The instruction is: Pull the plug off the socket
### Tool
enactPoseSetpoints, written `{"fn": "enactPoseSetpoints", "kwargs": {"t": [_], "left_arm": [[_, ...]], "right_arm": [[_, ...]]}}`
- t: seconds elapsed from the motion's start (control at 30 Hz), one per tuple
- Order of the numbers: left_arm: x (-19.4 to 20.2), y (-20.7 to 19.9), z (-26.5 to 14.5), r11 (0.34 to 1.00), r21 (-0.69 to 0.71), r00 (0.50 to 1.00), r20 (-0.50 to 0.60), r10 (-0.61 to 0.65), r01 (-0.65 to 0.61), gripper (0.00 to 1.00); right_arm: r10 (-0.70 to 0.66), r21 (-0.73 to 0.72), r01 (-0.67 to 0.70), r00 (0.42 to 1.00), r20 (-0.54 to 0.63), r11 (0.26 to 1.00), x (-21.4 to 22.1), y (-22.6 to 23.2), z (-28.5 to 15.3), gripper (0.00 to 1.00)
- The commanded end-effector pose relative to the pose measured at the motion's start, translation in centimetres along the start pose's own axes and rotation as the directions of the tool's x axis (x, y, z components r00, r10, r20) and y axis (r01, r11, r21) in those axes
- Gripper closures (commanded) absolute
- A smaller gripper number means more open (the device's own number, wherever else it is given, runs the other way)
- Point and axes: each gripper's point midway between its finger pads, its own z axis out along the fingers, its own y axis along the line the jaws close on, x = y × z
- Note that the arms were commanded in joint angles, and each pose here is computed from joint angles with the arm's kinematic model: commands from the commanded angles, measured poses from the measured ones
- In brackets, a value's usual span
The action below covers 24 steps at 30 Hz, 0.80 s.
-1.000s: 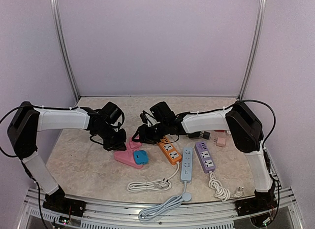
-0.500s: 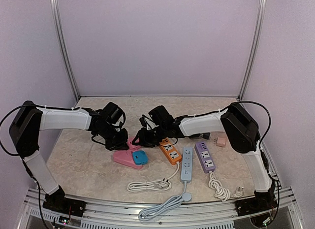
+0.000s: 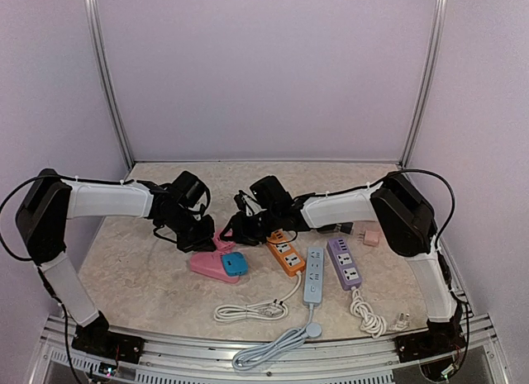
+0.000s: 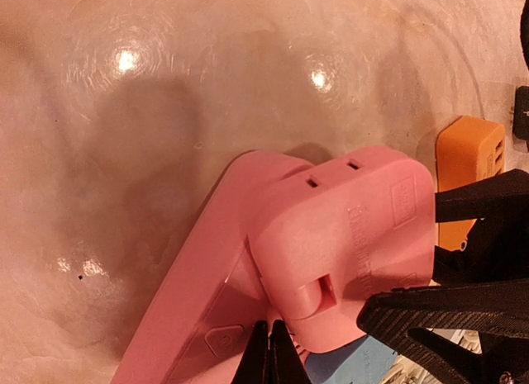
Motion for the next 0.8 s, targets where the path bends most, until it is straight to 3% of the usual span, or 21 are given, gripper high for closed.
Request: {"fn": "enactPoseSetpoints", "kwargs": {"t": [0.0,0.23,0.5,0.77], "left_arm": [[1.0,2.1,1.9,0.997,-0.071,0.999,-0.046,-0.012,0.008,0.98],[1.0,2.2,2.0,0.997,-0.075,0.999,-0.049,-0.012,0.008,0.98],[1.1,2.4,2.2,0.997,-0.081,0.999,-0.052,-0.014,0.01,0.98],[1.1,2.4,2.2,0.997,-0.081,0.998,-0.053,-0.015,0.011,0.98]], "right_arm": [[-0.052,-0.105,0.049,0.998,-0.032,0.993,0.9,3.4,0.8,0.61],[-0.048,-0.114,0.045,0.999,-0.024,0.992,1.1,3.7,0.9,0.62],[-0.038,-0.147,0.034,0.999,-0.024,0.989,1.5,4.1,0.8,0.7],[-0.025,-0.152,0.018,0.999,-0.046,0.988,2.2,3.5,1.6,0.7]]}}
